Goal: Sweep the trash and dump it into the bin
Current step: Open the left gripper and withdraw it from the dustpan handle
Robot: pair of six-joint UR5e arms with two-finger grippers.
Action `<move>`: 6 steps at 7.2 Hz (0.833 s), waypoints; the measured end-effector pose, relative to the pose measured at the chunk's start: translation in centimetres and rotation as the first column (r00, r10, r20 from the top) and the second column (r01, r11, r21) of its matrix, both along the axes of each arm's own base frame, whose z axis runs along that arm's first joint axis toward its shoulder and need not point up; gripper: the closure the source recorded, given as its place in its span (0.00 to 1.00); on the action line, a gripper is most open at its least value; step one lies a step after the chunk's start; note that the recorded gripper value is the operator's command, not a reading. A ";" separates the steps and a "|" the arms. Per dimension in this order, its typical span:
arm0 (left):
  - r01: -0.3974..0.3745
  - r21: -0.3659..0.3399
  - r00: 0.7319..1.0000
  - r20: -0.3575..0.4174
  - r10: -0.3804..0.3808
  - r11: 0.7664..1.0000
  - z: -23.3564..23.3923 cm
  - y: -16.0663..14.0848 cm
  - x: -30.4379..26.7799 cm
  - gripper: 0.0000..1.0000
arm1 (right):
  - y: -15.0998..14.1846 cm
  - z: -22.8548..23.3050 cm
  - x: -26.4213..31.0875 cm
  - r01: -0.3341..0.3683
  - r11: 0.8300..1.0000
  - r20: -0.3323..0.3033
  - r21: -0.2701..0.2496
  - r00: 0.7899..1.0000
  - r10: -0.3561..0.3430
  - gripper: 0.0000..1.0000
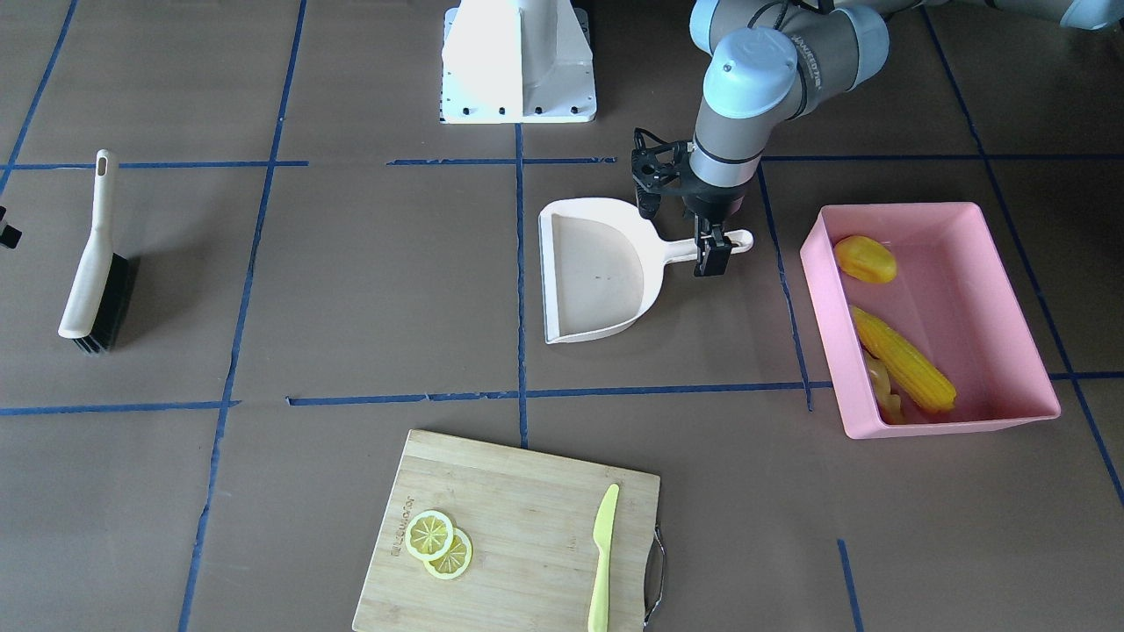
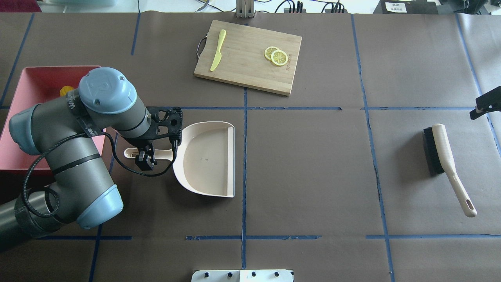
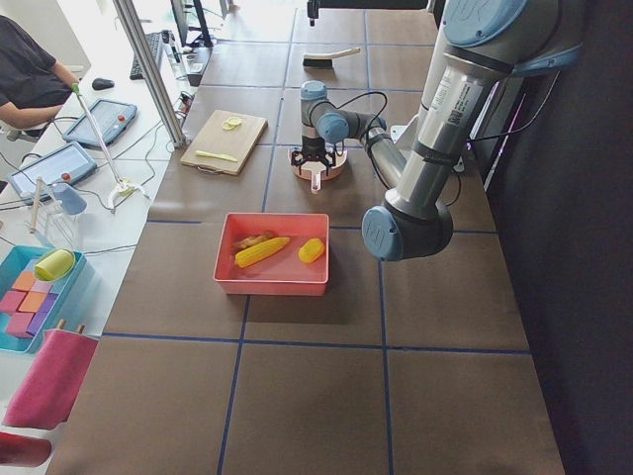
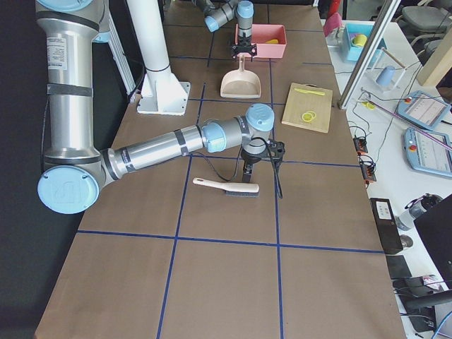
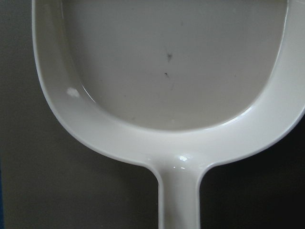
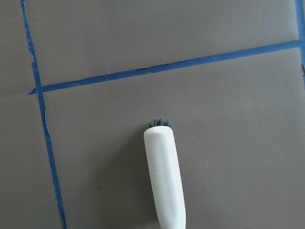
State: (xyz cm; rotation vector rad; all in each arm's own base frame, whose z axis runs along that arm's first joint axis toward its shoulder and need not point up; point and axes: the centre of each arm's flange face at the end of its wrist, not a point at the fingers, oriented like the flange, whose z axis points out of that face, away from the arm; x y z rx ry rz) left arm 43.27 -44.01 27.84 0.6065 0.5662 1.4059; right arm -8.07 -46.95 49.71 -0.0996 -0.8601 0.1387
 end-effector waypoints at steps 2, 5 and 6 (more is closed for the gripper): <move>0.172 -0.060 0.983 -0.046 -0.175 0.983 -1.9 -2.6 -5.7 0.00 | -0.4 -0.4 0.6 -0.013 1.000 0.000 0.011 1.000 0.013 0.00; 0.541 -0.279 0.837 0.088 -0.540 0.794 4.2 -9.1 -17.3 0.00 | -1.8 -1.8 1.7 -0.049 0.997 -0.030 0.058 0.998 0.051 0.00; 0.619 -0.317 0.782 0.162 -0.602 0.718 7.3 -11.0 -21.2 0.00 | -2.3 -2.2 1.7 -0.054 0.996 -0.044 0.076 0.997 0.057 0.00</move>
